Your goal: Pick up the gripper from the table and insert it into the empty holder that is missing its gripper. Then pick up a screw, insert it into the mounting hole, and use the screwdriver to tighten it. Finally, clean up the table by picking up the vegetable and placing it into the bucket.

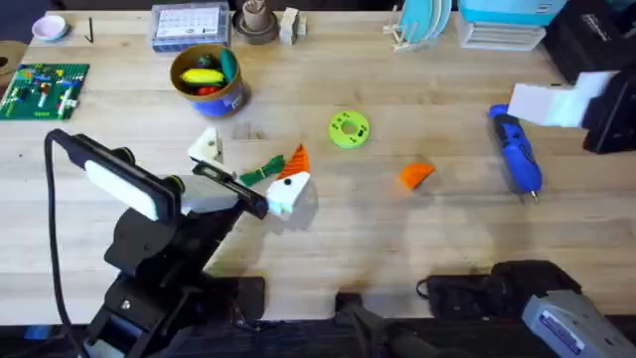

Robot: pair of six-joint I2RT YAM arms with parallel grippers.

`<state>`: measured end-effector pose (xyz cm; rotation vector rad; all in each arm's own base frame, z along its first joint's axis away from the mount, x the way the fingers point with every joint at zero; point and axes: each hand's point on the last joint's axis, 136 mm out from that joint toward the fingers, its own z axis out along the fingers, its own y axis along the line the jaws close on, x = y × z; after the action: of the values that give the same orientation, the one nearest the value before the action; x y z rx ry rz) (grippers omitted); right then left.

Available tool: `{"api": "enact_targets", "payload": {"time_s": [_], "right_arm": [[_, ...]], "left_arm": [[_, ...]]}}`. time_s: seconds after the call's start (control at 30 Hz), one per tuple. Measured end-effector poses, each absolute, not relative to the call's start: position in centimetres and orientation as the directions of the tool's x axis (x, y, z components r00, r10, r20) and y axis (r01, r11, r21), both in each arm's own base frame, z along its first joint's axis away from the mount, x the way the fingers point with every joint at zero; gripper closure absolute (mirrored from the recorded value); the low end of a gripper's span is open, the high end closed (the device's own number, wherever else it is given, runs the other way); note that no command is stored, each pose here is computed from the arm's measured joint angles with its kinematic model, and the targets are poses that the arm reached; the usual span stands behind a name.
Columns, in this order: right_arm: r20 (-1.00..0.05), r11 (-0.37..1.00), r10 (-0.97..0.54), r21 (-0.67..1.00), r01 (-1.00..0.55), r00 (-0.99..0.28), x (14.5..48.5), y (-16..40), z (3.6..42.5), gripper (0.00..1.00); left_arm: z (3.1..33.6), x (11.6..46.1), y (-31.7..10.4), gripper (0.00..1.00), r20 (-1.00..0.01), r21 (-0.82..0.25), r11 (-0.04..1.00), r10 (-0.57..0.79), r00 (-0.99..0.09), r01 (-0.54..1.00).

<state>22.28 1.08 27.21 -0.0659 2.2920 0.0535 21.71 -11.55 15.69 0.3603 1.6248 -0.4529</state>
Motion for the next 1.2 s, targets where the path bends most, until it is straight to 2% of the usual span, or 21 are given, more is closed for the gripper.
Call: {"api": "enact_targets", "payload": {"time_s": [1.2], "right_arm": [[-0.75, 0.998, -0.03, 0.017, -0.065, -0.66, 22.27, 1.08, 27.2, 0.179]], "left_arm": [[15.84, 21.09, -12.58, 0.008, -0.994, -0.083, 0.833, -0.032, -0.102, 0.546]]}}
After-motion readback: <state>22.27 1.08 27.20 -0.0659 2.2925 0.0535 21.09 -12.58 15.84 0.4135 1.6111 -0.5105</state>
